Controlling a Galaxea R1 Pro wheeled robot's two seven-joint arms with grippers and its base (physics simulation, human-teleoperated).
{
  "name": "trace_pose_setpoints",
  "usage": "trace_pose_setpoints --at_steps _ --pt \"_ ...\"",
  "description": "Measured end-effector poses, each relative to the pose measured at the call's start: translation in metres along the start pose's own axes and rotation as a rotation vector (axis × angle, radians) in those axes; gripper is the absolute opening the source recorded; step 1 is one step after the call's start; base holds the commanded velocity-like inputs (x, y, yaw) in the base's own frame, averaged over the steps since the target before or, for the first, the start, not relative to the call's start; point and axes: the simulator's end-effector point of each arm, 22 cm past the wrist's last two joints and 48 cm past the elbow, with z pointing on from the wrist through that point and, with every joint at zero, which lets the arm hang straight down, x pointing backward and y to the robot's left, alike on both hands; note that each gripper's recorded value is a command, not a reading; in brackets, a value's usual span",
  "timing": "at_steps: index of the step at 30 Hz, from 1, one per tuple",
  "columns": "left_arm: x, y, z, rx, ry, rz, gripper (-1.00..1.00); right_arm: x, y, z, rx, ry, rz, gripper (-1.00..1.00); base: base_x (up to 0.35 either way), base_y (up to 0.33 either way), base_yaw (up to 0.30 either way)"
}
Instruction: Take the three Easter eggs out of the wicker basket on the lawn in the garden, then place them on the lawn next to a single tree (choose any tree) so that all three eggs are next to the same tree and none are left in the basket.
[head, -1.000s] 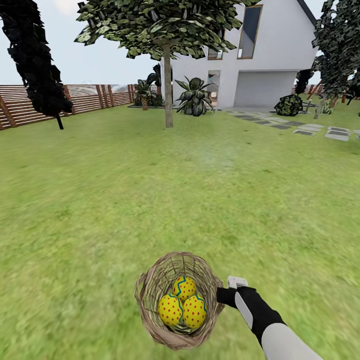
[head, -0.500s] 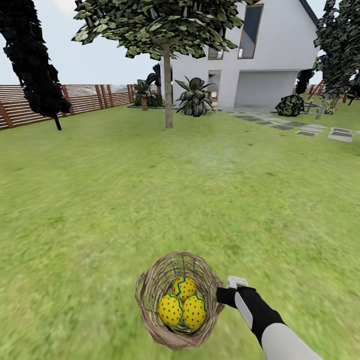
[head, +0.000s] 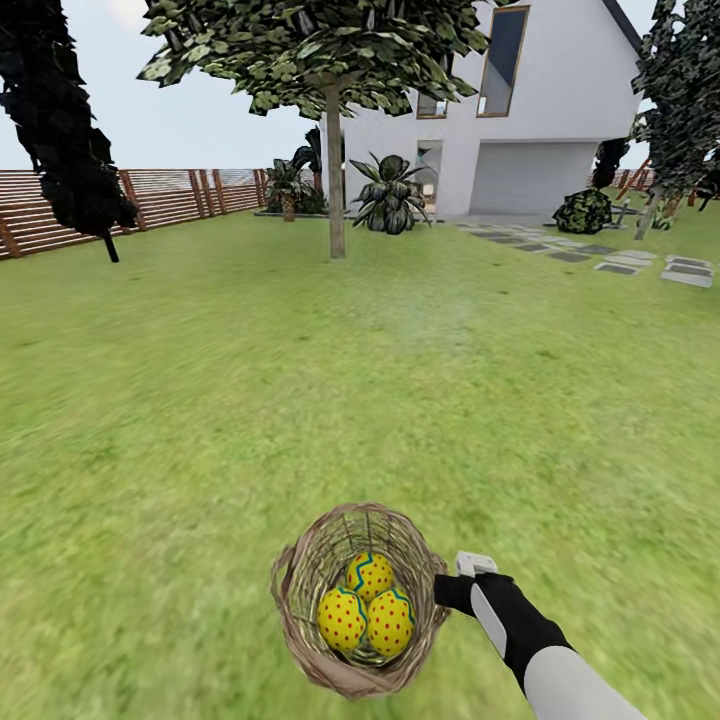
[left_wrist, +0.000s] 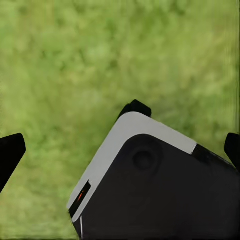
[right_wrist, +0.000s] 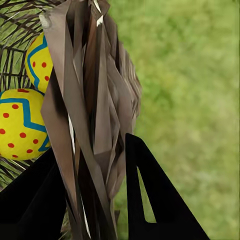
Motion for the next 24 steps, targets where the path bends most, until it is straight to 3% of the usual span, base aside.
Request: trace_pose_setpoints --at_steps 2,3,6,10,13,15,17,24 --pt "-0.012 -0.002 -0.007 0.007 0.054 -0.014 1.00 0.000 0.001 0.000 -0.001 0.000 -0.002 -1.00 0.336 0.000 0.000" --pt "-0.023 -0.013 -0.014 0.047 0.090 -0.027 1.00 0.000 0.001 0.000 -0.002 0.000 -0.002 -1.00 0.336 0.000 0.000" --pt "-0.033 -0.030 -0.021 0.117 0.098 -0.026 1.00 0.000 0.001 0.000 -0.001 0.001 -0.003 -1.00 0.338 0.000 0.000" --pt "-0.057 -0.035 -0.020 0.134 -0.023 0.010 1.00 0.000 0.001 0.000 -0.001 0.000 -0.001 -1.00 0.339 0.000 0.000" --pt "-0.036 -0.028 -0.008 0.098 -0.049 0.025 1.00 0.000 0.001 0.000 0.000 0.000 -0.005 -1.00 0.339 0.000 0.000" --pt "-0.004 -0.009 0.001 0.018 -0.042 0.073 1.00 0.000 0.002 0.000 -0.002 0.000 -0.003 -1.00 0.339 0.000 0.000" --pt "0.017 -0.001 0.005 -0.013 -0.049 0.096 1.00 0.000 0.002 0.000 -0.001 -0.001 -0.006 -1.00 0.339 0.000 0.000" --pt "0.014 -0.002 0.004 -0.018 -0.130 0.114 1.00 -0.001 0.002 0.000 -0.003 -0.005 -0.005 -1.00 0.339 0.000 0.000"
